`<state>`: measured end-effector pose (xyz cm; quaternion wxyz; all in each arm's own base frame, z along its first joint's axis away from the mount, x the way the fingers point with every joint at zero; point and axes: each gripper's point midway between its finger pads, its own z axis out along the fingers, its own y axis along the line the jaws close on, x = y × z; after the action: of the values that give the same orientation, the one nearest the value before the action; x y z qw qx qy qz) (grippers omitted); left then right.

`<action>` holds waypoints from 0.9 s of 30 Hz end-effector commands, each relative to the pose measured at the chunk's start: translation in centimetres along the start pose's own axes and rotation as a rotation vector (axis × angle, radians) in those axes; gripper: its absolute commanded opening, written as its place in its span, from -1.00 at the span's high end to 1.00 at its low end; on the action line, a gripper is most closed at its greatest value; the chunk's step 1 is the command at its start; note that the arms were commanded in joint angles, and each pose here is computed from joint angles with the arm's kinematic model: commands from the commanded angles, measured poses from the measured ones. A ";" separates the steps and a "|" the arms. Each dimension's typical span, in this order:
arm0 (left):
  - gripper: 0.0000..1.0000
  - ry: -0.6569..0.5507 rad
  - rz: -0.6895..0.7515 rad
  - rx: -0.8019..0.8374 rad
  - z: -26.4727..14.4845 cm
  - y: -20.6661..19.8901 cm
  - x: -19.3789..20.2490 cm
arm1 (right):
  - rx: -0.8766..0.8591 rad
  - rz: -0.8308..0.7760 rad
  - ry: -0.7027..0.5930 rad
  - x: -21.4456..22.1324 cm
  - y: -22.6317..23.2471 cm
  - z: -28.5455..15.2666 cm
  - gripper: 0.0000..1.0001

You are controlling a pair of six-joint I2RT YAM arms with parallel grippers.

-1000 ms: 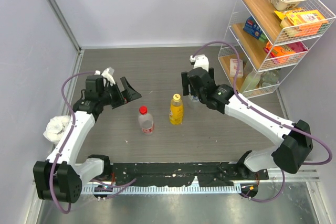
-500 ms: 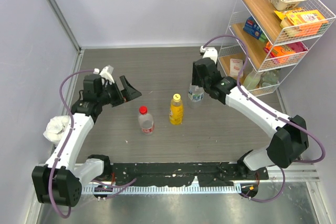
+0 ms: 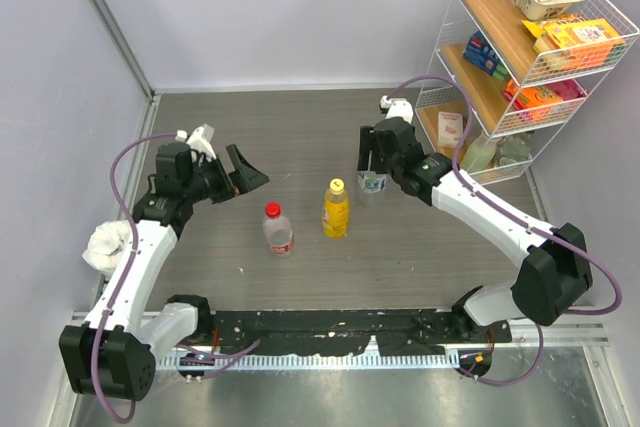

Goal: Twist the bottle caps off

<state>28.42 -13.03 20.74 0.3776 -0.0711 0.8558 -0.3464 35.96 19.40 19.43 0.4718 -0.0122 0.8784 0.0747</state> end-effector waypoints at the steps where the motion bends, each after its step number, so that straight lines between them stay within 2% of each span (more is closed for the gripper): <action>1: -0.99 -0.026 0.033 0.030 -0.8 -0.9 -0.5 | -0.010 0.039 -0.088 -2.5 0.3 -0.8 -0.47; 7: -0.99 -0.038 0.043 0.049 -1.5 -1.7 -0.8 | 0.018 0.029 -0.085 -1.7 -0.1 0.2 -0.12; 8: -0.99 -0.045 0.048 0.051 -1.7 -1.8 -1.0 | 0.020 0.029 -0.086 -1.8 -0.1 0.2 0.03; 15: -0.99 -0.098 0.104 0.115 -3.9 -4.7 -2.6 | 0.013 0.023 -0.117 -3.5 -0.1 -1.1 0.76; 19: -0.99 -0.147 0.157 0.172 -5.6 -7.0 -4.0 | -0.011 0.006 -0.168 -6.8 0.4 -3.2 0.88; 27: -0.99 -0.220 0.267 0.283 -8.6 -11.6 -6.9 | -0.174 -0.002 -0.347 -16.7 3.0 -10.8 0.91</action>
<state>26.49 -13.74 32.52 0.4869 0.0083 0.7857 -0.3815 37.69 20.03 30.07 0.5469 -0.0218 0.8313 0.0969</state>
